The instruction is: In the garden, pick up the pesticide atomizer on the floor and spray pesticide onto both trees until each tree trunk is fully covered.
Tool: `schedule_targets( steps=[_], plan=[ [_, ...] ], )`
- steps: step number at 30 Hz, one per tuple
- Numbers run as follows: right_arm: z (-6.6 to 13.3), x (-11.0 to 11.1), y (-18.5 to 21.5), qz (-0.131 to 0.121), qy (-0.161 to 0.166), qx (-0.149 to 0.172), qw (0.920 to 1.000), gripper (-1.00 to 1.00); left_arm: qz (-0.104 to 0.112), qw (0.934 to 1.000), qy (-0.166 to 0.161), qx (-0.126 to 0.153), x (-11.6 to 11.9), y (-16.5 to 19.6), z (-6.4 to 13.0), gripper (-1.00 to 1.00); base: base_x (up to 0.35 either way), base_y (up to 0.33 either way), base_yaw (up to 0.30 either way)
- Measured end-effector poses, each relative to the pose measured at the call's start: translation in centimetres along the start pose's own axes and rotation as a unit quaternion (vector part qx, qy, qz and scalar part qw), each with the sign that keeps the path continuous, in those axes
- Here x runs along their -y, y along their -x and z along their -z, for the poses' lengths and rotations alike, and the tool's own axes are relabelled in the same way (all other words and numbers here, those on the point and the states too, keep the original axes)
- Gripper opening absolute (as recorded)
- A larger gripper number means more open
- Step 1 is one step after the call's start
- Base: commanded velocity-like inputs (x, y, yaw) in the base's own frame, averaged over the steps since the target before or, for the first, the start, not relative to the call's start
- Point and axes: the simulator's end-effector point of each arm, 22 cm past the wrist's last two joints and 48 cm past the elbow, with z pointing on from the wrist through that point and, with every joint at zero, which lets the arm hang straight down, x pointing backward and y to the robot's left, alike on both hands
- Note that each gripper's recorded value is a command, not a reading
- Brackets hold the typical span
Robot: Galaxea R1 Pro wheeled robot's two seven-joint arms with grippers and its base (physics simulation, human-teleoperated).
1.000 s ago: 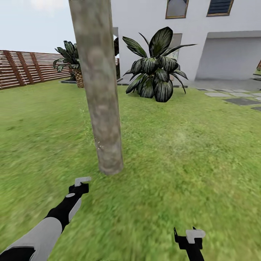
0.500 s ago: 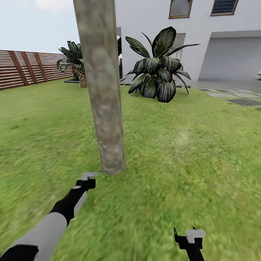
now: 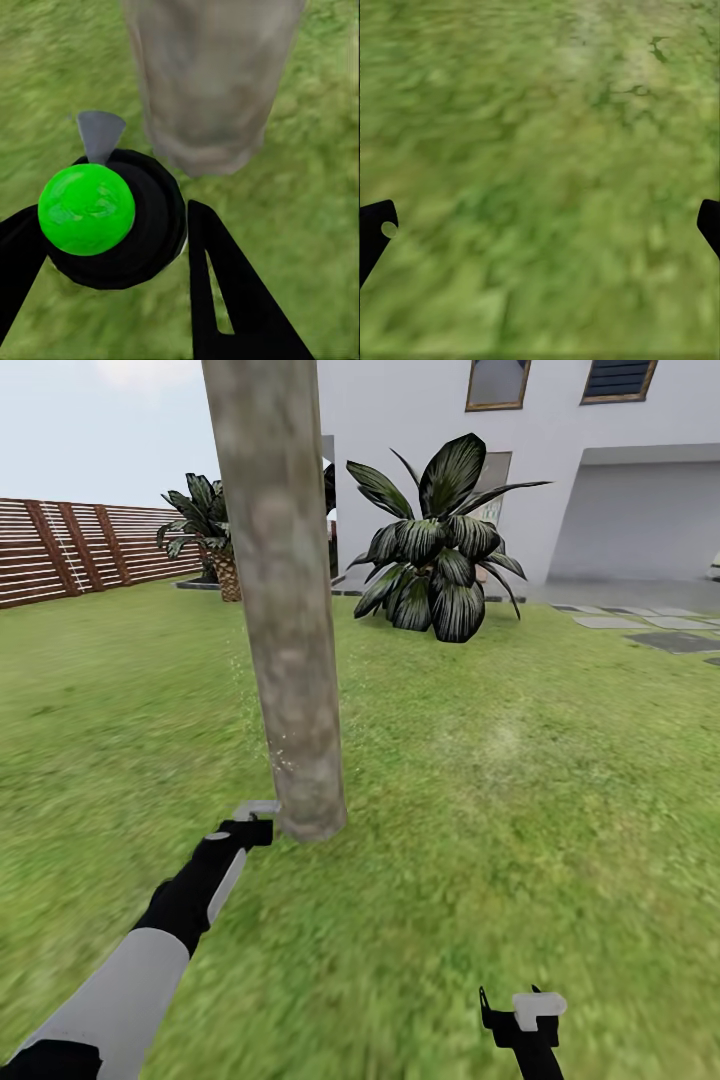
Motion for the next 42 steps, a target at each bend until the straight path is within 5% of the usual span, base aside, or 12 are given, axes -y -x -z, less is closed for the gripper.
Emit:
schedule_targets(
  steps=[4,8,12,15,19,21,24,29,33,36,42],
  plan=[
    [0.0,0.0,0.0,0.0,0.0,0.0,1.0,1.0,-0.002,0.9998,-0.014,0.013,1.0,1.7,0.6,-1.0,-0.053,0.0,0.0],
    [0.0,0.0,0.0,0.0,0.0,0.0,1.0,1.0,-0.008,0.9999,-0.008,0.003,-0.6,1.5,0.6,-1.0,-0.102,0.0,0.0],
    [0.0,0.0,0.0,0.0,0.0,0.0,1.0,1.0,-0.028,0.9988,-0.034,0.021,3.1,4.2,1.4,-1.0,-0.005,0.0,0.0],
    [0.0,0.0,0.0,0.0,0.0,0.0,1.0,1.0,-0.053,0.9976,-0.043,0.007,4.7,5.0,1.8,-1.0,0.0,0.0,0.0],
    [0.0,0.0,0.0,0.0,0.0,0.0,1.0,1.0,-0.055,0.9981,-0.029,0.001,2.8,5.3,1.7,-1.0,0.0,0.0,0.0],
    [0.0,0.0,0.0,0.0,0.0,0.0,1.0,1.0,-0.029,0.9995,0.007,0.005,-2.6,6.3,1.5,-1.0,0.0,0.0,0.0],
    [0.0,0.0,0.0,0.0,0.0,0.0,1.0,1.0,-0.016,0.9998,-0.001,0.014,-2.5,7.4,1.7,-1.0,0.0,0.0,0.0],
    [0.0,0.1,0.0,0.0,0.0,0.0,1.0,1.0,-0.039,0.9978,-0.035,0.04,2.4,9.3,3.0,-1.0,-0.127,-0.044,0.0],
    [0.0,0.0,0.0,0.0,0.0,0.0,1.0,1.0,-0.047,0.9963,-0.04,0.06,3.1,11.7,4.3,-1.0,-0.04,-0.018,-0.117],
    [0.0,0.0,0.0,0.0,0.001,0.0,1.0,1.0,-0.047,0.9972,-0.038,0.043,3.0,11.5,4.4,-1.0,-0.001,0.0,-0.055],
    [0.0,-0.1,0.0,0.0,0.001,0.0,1.0,1.0,-0.039,0.9944,-0.081,0.056,9.5,14.9,6.2,-1.0,0.0,0.0,-0.004]
  ],
)
